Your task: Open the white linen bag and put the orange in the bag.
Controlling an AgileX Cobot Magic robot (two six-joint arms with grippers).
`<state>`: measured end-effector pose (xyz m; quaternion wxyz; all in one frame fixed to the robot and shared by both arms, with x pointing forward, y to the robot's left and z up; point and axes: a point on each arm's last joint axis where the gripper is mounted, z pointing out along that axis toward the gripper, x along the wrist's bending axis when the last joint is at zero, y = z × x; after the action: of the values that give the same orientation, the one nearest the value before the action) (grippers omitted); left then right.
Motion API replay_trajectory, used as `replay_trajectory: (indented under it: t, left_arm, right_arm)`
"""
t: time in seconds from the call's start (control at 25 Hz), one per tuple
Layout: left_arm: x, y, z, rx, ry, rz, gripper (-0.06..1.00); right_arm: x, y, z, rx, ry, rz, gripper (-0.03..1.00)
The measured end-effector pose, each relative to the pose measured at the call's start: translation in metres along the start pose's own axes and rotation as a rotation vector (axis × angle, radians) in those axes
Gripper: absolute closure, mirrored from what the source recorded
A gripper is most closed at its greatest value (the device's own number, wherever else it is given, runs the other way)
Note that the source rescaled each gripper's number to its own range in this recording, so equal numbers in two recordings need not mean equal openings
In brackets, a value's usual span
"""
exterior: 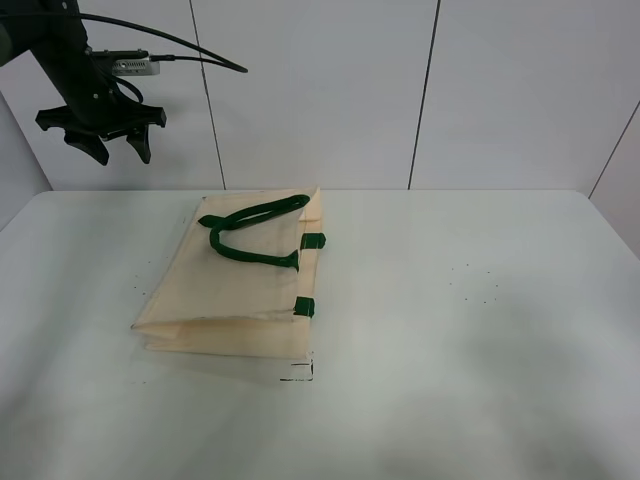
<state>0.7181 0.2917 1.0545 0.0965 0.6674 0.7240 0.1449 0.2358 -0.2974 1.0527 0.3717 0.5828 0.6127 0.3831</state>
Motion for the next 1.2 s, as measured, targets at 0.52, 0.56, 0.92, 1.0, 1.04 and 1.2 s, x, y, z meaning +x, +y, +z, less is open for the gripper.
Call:
replay_trajectory:
  t: [0.52,0.56,0.92,1.0,1.04,1.2]
  left_arm:
    - [0.014,-0.108,-0.101,0.061,-0.049,-0.002,0.19]
    - [0.017,-0.123,-0.11,0.06,-0.049,-0.003,0.19]
    - [0.035,-0.263,-0.143,0.072,-0.049,0.035,0.19]
    - [0.038,-0.294,-0.143,0.036,-0.055,0.048,0.19]
    - [0.039,-0.308,-0.138,0.026,-0.059,0.05,0.19]
    - [0.041,-0.359,-0.122,-0.055,-0.088,0.074,0.19]
  right_arm:
    - [0.0,0.0,0.0,0.0,0.0,0.0,-0.01]
    - [0.0,0.0,0.0,0.0,0.0,0.0,-0.01]
    - [0.0,0.0,0.0,0.0,0.0,0.0,-0.01]
    - [0.0,0.0,0.0,0.0,0.0,0.0,-0.01]
    - [0.0,0.0,0.0,0.0,0.0,0.0,-0.01]
    - [0.0,0.0,0.0,0.0,0.0,0.0,-0.01]
